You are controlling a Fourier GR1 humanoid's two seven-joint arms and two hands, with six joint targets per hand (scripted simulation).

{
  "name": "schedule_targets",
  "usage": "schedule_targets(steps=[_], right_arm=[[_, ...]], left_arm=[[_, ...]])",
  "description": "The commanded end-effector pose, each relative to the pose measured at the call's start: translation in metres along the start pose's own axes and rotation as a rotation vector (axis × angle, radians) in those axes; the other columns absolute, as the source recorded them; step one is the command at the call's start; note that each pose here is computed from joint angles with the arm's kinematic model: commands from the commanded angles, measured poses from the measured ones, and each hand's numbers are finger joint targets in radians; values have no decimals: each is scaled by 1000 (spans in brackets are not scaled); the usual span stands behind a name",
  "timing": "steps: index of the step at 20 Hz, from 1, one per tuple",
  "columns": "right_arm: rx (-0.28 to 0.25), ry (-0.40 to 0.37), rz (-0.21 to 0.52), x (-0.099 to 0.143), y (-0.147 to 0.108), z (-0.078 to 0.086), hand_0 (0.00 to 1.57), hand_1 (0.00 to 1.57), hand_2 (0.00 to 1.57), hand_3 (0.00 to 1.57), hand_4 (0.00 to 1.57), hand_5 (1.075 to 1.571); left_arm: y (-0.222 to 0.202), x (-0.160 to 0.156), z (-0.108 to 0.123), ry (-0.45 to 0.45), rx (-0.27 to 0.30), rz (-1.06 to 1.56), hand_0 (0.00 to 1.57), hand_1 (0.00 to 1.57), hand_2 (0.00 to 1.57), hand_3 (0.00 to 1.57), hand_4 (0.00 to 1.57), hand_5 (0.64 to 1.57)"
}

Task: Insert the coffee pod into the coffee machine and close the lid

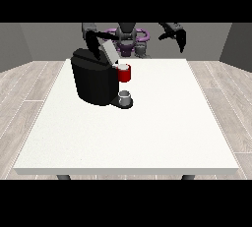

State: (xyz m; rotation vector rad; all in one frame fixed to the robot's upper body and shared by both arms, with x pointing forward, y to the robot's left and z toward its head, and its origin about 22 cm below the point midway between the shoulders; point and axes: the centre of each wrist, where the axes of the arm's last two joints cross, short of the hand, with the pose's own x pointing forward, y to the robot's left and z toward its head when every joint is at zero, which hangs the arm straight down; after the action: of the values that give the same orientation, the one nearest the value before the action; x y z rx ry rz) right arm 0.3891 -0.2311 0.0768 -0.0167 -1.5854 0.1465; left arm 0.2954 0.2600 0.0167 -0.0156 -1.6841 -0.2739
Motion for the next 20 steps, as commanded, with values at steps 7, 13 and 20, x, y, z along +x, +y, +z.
schedule_targets(steps=[7, 13, 20], right_arm=[[20, -11, 58, 20, 9, -17, 0, 0, 0, 0, 127, 1571], [95, -125, 114, 41, 46, -22, 0, 0, 0, 0, 40, 1571], [97, -173, 154, 86, 66, -33, 0, 0, 0, 0, 0, 1571]], left_arm=[[-11, 0, 11, 18, 2, -16, 0, 0, 0, 0, 358, 1571], [19, 1, 7, 13, 11, 4, 0, 0, 0, 0, 362, 1571], [7, 14, -12, -46, -24, -31, 0, 0, 0, 0, 326, 1571]])
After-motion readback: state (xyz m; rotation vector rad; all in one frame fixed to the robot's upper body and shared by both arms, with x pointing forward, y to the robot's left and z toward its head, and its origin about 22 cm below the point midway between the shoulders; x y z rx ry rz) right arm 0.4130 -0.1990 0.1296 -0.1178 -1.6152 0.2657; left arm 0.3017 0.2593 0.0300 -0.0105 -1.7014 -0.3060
